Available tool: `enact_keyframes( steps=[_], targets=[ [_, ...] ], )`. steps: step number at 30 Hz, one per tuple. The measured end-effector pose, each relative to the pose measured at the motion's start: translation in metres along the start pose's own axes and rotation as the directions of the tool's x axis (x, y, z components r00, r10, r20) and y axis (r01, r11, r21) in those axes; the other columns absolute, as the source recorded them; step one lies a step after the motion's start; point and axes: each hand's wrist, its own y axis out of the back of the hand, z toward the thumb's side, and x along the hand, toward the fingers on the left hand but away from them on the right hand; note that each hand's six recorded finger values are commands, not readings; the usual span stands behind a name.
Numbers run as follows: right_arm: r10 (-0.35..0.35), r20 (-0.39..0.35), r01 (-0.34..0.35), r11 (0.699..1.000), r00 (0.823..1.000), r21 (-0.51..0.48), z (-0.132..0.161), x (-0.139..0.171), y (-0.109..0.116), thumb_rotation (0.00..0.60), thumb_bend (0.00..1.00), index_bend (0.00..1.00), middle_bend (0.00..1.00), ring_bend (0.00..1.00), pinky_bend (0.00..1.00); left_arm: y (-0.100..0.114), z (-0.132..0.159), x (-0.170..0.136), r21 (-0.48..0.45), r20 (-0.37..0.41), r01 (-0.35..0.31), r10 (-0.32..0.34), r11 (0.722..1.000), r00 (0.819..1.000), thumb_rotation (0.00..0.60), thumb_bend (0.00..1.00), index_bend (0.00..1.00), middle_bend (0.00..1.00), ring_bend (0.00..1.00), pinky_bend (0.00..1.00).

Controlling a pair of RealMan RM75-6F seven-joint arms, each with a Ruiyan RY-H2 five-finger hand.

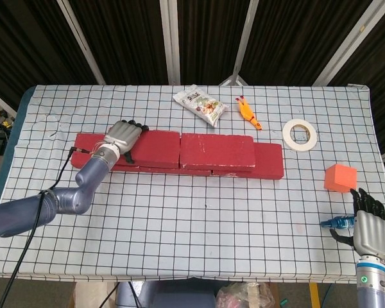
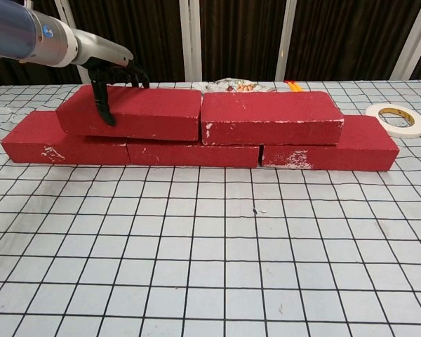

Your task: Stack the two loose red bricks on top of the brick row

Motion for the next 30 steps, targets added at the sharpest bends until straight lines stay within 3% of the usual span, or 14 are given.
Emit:
enact_keyframes(
  steps=[30],
  targets=[
    [0.000,0.005,0.000,1.000,1.000,-0.005,-0.0009,-0.0001,0.0005,0.600,0.19,0.08,0.03,0.00,0.00,-0.0040,0.0049,0.0025,0.004,-0.013,-0.013,0.013,1.000,1.000,0.600,0.00,0.13,0.17,0.11,0.17]
  ],
)
